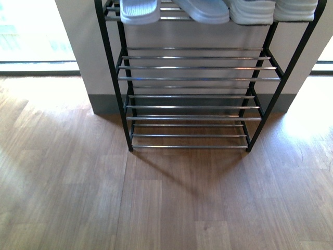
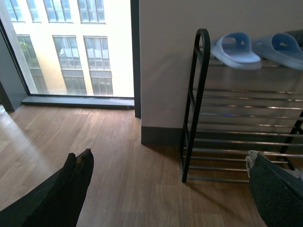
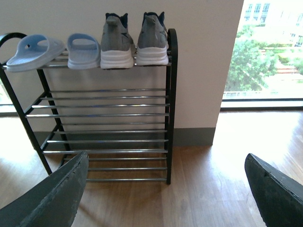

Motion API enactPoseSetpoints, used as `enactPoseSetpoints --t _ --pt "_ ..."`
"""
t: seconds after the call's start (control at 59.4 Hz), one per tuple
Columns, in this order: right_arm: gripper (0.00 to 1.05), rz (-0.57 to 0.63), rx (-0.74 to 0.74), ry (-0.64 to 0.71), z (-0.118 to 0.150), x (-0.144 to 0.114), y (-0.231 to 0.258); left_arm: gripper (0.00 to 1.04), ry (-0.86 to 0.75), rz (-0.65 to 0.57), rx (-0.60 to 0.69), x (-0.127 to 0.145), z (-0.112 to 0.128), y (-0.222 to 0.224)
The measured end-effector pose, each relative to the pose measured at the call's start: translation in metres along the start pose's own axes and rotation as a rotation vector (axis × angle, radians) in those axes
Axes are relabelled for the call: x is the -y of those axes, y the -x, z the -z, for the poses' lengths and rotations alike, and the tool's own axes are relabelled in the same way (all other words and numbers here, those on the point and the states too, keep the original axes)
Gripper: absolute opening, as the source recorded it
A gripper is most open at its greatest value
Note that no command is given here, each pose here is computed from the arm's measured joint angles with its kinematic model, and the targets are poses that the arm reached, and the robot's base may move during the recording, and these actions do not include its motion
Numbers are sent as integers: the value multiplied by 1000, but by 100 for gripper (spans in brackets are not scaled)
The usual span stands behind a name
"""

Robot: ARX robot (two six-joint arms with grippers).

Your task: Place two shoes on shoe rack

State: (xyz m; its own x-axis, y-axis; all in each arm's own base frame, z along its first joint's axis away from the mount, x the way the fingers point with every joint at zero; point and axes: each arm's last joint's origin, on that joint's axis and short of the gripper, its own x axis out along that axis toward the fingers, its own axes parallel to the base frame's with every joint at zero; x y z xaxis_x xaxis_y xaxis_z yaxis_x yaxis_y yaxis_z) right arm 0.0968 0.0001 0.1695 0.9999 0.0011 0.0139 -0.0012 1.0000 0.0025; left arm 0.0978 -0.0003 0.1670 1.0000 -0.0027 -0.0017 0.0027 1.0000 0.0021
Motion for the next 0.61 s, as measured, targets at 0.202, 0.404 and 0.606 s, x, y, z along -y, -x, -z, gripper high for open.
enactPoseSetpoints --t 0.202,0.404,0.606 --pt "96 -1 0 0 0 0 0 95 0 0 0 0 0 0" --pt "96 -1 0 0 0 0 0 95 0 0 0 0 0 0" --pt "96 -1 0 0 0 0 0 95 0 0 0 0 0 0"
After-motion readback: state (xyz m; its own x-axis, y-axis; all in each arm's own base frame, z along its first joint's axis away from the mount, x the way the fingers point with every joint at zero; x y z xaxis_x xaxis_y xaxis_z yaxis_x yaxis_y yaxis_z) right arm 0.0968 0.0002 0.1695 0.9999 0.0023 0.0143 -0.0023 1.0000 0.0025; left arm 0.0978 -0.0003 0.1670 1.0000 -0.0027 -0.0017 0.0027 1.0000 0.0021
